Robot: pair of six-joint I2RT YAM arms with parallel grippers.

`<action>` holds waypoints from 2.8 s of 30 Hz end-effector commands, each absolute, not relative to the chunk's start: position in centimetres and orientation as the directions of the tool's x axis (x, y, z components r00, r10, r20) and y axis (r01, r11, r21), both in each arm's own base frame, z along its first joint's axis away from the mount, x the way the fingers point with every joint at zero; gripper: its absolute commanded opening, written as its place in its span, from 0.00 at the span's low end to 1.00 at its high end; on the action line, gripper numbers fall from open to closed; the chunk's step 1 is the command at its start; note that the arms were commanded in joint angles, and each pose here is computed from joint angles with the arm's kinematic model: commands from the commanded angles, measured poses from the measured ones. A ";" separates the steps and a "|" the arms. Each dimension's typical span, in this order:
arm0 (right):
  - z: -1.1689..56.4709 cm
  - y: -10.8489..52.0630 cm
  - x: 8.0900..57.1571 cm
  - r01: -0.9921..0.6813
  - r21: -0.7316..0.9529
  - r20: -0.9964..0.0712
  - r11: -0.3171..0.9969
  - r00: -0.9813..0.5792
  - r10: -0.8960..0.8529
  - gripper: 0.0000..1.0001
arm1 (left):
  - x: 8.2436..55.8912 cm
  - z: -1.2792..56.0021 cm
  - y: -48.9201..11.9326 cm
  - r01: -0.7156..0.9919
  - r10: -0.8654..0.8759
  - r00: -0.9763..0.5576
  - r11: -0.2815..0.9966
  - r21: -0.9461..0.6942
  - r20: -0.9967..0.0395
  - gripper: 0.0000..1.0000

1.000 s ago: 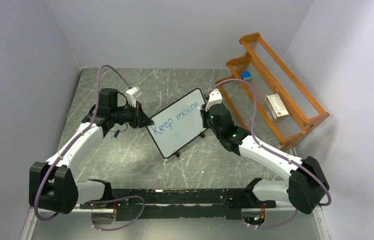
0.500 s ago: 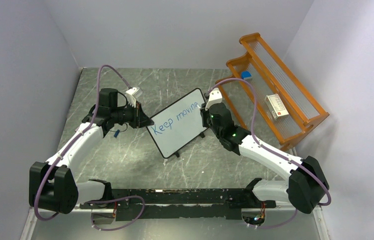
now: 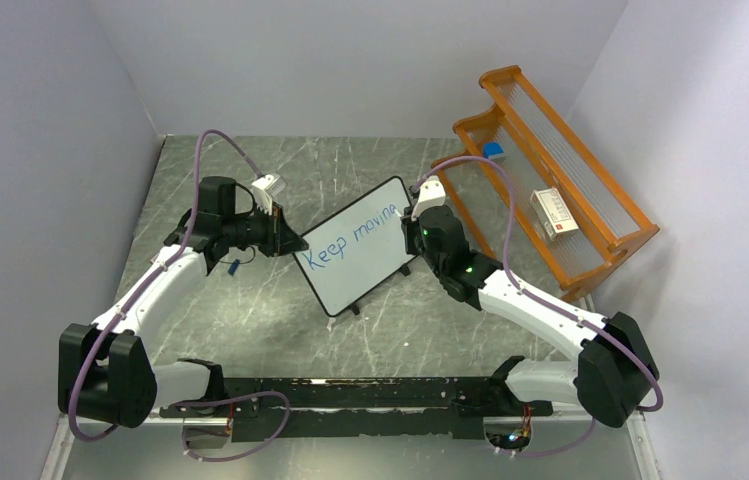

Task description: Write a sentence on the whiteboard

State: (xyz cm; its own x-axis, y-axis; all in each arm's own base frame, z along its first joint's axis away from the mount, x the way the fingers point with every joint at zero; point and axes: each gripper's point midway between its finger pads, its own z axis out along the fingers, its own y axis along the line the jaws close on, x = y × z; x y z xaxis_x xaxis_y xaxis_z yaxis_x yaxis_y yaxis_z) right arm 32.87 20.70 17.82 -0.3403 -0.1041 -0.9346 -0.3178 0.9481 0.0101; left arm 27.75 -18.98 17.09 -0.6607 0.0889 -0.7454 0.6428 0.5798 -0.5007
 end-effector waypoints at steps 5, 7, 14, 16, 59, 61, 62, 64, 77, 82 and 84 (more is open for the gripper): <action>16.6 20.1 32.0 -0.319 0.020 -0.920 0.948 -0.377 -0.107 0.00 | 27.8 13.3 -17.3 0.576 0.148 -0.711 0.683 -0.449 -0.687 0.05; 16.5 20.0 31.8 -0.319 0.021 -0.917 0.947 -0.383 -0.109 0.00 | 27.8 13.3 -17.3 0.575 0.148 -0.711 0.685 -0.448 -0.687 0.05; 16.0 19.7 31.4 -0.316 0.022 -0.911 0.949 -0.397 -0.111 0.00 | 27.8 13.3 -17.3 0.575 0.148 -0.712 0.685 -0.448 -0.687 0.05; 15.9 19.6 31.3 -0.317 0.021 -0.909 0.948 -0.401 -0.114 0.00 | 27.7 13.3 -17.2 0.574 0.149 -0.713 0.685 -0.448 -0.686 0.05; 18.7 21.0 27.7 -0.438 0.089 -0.928 0.894 -0.363 -0.086 0.00 | 27.9 13.1 -17.1 0.564 0.146 -0.717 0.697 -0.444 -0.681 0.05; 18.6 21.1 27.1 -0.445 0.081 -0.928 0.892 -0.360 -0.095 0.00 | 27.9 13.1 -17.0 0.562 0.146 -0.718 0.699 -0.442 -0.681 0.05; 18.5 21.2 26.8 -0.450 0.075 -0.927 0.890 -0.360 -0.104 0.00 | 27.9 13.1 -17.0 0.562 0.146 -0.717 0.699 -0.442 -0.681 0.05; 18.5 21.7 26.1 -0.464 0.061 -0.929 0.884 -0.351 -0.120 0.00 | 27.9 13.1 -17.0 0.560 0.145 -0.719 0.700 -0.443 -0.680 0.05; 16.1 25.0 21.7 -0.575 -0.005 -0.920 0.818 -0.319 -0.229 0.00 | 28.0 13.0 -17.0 0.554 0.141 -0.723 0.703 -0.446 -0.676 0.05; 15.5 26.3 20.9 -0.594 -0.048 -0.919 0.803 -0.288 -0.268 0.00 | 28.0 13.0 -17.0 0.555 0.139 -0.721 0.702 -0.446 -0.678 0.05; 15.7 26.8 20.6 -0.598 -0.058 -0.924 0.800 -0.272 -0.270 0.00 | 27.9 13.0 -17.0 0.553 0.140 -0.725 0.702 -0.449 -0.675 0.05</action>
State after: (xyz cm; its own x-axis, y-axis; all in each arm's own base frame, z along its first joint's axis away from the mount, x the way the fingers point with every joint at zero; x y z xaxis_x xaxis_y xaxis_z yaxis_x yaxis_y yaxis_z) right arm 20.44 26.17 14.94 -0.3212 -0.2829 -0.9038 -0.6131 0.7894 -0.0292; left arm 27.76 -18.94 17.05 -0.6641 0.0895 -0.7422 0.6381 0.5852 -0.5004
